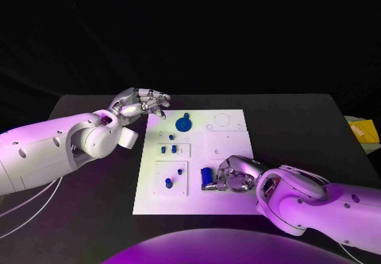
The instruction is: Assemble the parts on the task board
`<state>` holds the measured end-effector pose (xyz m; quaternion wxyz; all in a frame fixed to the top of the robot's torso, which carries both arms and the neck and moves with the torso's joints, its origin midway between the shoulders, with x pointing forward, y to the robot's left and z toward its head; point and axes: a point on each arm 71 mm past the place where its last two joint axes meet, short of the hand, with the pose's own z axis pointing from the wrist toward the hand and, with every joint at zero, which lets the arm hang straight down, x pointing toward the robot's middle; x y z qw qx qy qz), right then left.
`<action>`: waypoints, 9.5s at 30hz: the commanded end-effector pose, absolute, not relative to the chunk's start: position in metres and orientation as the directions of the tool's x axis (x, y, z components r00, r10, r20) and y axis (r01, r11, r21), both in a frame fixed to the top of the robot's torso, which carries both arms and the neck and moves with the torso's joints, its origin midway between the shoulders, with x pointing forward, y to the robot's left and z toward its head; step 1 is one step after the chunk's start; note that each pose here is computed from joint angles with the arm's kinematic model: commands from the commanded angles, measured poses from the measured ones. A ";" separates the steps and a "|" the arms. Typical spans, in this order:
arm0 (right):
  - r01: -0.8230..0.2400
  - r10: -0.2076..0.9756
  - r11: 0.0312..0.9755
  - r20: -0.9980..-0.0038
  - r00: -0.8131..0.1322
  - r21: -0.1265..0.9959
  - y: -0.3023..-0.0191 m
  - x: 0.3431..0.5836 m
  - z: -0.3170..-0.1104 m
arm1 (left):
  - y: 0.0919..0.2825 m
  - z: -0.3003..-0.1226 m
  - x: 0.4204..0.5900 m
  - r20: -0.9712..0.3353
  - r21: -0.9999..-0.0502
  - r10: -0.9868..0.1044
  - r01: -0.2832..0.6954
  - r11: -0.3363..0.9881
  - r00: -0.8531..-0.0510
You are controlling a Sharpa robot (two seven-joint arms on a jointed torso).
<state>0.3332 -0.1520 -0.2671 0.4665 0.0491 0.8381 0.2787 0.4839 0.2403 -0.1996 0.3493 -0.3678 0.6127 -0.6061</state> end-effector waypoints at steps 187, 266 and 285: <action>-0.136 0.338 0.867 -0.767 -0.546 0.479 -0.166 0.333 -0.271 | 0.239 -0.199 0.482 0.029 -0.999 -0.865 -0.032 -0.015 -0.501; -0.175 0.284 0.873 -0.766 -0.577 0.456 -0.178 0.335 -0.276 | 0.242 -0.199 0.482 0.021 -1.000 -0.869 -0.031 -0.007 -0.495; -0.194 0.349 0.839 -0.776 -0.525 0.509 -0.179 0.340 -0.271 | 0.242 -0.199 0.482 0.021 -1.000 -0.868 -0.028 -0.009 -0.496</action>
